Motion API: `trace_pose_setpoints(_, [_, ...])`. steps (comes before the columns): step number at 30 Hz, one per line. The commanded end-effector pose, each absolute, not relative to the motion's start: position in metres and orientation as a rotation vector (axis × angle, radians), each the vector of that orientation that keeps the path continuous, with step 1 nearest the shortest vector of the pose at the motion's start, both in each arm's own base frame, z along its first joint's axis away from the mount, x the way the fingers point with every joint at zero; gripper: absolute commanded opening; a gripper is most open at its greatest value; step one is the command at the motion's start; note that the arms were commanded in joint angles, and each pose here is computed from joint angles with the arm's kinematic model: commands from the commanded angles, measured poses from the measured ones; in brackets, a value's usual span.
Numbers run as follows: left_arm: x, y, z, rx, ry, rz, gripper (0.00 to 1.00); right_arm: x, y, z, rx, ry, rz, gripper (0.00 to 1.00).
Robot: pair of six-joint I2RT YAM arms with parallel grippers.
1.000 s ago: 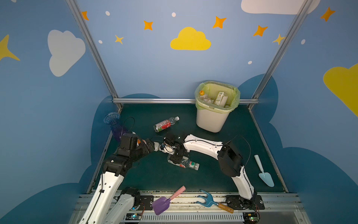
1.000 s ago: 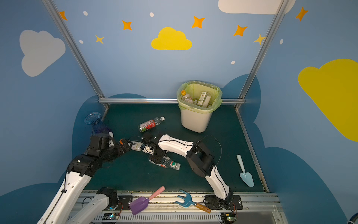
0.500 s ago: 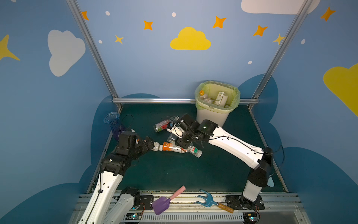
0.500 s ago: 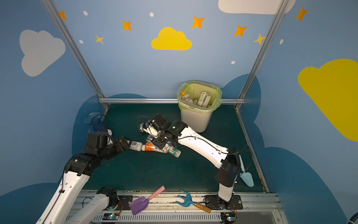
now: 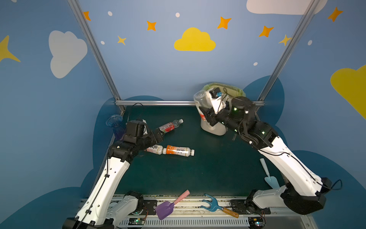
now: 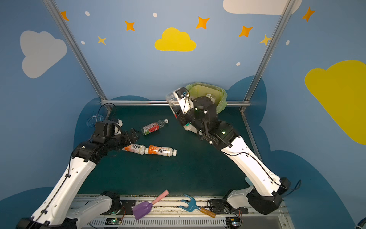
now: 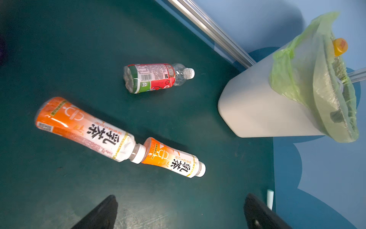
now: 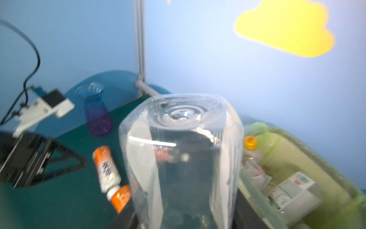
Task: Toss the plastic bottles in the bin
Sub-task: 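Lift the clear bottle over the bin and open right gripper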
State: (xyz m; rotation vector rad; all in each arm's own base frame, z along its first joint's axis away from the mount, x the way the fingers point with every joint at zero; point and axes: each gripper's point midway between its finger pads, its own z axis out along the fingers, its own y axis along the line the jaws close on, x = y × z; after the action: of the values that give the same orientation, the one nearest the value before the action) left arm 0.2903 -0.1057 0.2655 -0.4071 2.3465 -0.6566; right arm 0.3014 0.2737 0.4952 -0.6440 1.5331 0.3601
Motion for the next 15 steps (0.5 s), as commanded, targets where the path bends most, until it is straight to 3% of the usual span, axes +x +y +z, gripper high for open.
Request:
trace_pose_setpoints(1, [0.303,-0.127,0.281,-0.308,2.309,-0.697,1.0,0.309,0.249,0.569,-0.462,1.262,0.333,0.46])
trace_pose_setpoints(5, [0.312,-0.14,0.281,-0.269,2.314,-0.675,1.0,0.333,0.23,0.596,-0.394,1.169,0.301,0.47])
trace_pose_setpoints(8, [0.315,-0.144,0.281,-0.271,2.308,-0.681,1.0,0.374,0.211,0.597,-0.336,1.189,0.272,0.48])
trace_pose_setpoints(15, [0.313,-0.138,0.275,-0.29,2.326,-0.634,1.0,0.528,0.169,0.527,-0.24,1.383,0.287,0.57])
